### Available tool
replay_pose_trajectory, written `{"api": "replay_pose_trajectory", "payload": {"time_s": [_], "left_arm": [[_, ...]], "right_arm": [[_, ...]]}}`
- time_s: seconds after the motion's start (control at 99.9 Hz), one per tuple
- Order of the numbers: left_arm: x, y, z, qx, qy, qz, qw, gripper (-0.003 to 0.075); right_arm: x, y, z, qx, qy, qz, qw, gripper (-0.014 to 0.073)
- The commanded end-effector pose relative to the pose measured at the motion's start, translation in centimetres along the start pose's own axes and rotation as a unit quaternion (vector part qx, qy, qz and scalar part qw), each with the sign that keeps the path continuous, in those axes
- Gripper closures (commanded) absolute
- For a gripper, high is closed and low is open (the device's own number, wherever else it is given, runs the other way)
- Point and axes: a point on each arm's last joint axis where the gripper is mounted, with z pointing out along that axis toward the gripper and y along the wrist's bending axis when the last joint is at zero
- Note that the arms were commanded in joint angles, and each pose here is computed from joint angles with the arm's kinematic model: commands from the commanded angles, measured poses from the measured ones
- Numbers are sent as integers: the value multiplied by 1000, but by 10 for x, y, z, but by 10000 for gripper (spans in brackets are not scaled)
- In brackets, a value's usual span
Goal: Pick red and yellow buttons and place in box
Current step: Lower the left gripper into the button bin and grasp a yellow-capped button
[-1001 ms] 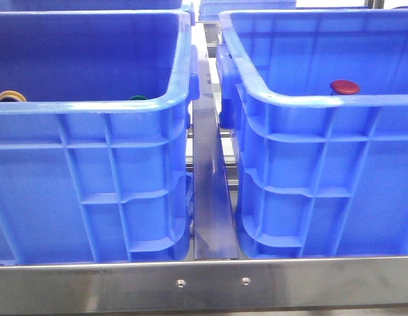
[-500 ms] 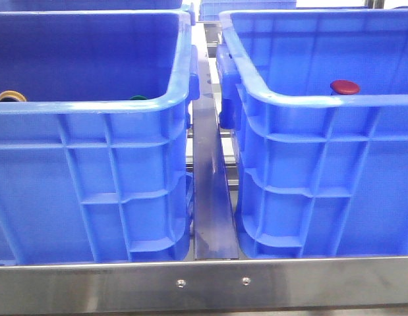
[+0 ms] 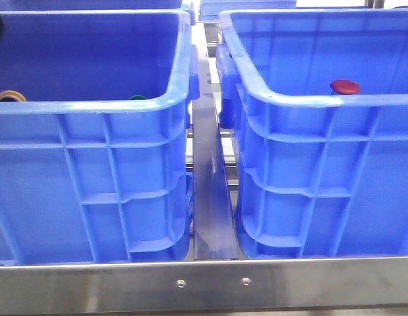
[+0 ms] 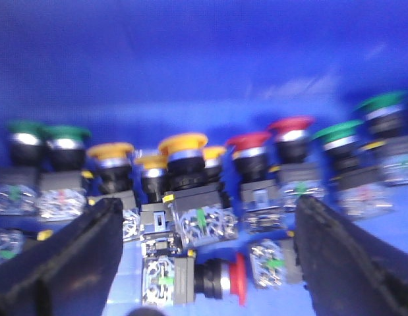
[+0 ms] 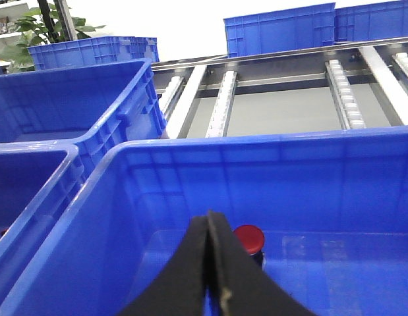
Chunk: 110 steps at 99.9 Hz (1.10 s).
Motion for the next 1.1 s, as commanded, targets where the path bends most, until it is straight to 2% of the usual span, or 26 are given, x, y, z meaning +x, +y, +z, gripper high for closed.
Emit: {"api": "replay_pose_trajectory", "payload": {"time_s": [0.0, 0.871, 1.091], "left_arm": [[-20, -3, -1, 6, -31, -2, 999, 216], [0, -11, 71, -16, 51, 35, 998, 216], [3, -8, 86, -16, 51, 32, 998, 216]], "right_arm": [[-10, 1, -2, 0, -16, 1, 1000, 662], [-10, 1, -2, -1, -16, 1, 1000, 662], [-10, 2, -2, -2, -16, 1, 1000, 662]]}}
